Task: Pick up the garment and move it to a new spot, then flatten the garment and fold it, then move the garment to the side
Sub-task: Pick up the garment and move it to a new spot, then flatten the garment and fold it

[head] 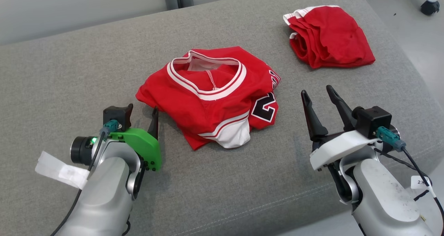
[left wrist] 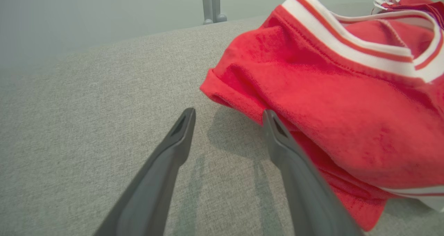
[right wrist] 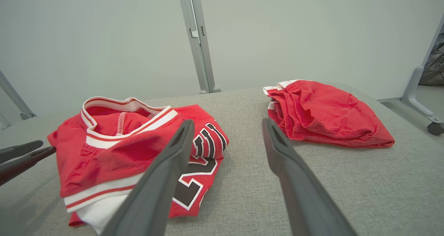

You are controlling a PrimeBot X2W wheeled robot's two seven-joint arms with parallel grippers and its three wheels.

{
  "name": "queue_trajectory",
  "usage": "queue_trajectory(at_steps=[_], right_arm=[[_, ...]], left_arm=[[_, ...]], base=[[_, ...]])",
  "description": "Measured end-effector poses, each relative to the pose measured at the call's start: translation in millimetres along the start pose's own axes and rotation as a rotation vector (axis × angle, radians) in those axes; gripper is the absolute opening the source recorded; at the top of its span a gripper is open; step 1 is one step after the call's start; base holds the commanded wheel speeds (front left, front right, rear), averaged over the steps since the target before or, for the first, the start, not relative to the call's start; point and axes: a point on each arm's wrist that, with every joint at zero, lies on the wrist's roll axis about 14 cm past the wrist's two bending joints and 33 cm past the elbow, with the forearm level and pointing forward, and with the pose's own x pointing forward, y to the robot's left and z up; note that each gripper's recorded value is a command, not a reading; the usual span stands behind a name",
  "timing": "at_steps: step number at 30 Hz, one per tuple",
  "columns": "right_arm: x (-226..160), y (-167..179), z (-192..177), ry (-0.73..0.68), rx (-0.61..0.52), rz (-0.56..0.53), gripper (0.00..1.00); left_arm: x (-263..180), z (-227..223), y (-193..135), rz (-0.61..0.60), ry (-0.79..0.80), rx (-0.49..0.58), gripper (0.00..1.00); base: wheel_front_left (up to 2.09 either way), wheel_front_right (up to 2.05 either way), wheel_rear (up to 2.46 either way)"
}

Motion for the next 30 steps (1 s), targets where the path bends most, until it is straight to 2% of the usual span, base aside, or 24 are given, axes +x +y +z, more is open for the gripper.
queue_trajectory(at_steps=[9, 17, 23, 30], right_arm=[[-2, 6, 14, -0.038, -0.013, 0.024, 1.00], [-11, 9, 19, -0.055, -0.017, 0.032, 1.00], [-16, 13, 23, -0.069, -0.015, 0.040, 1.00], [-20, 15, 22, -0.067, -0.010, 0.045, 1.00]], left_arm=[[-24, 2, 10, 0.050, -0.034, -0.057, 1.00], [-41, 63, 9, 0.068, -0.241, -0.096, 1.00], [-64, 52, 5, 0.079, -0.250, -0.085, 1.00], [-72, 38, -16, 0.023, -0.229, -0.044, 1.00]], base=[[0.00, 0.00, 0.00], [0.00, 0.00, 0.00], [0.00, 0.00, 0.00], [0.00, 0.00, 0.00]])
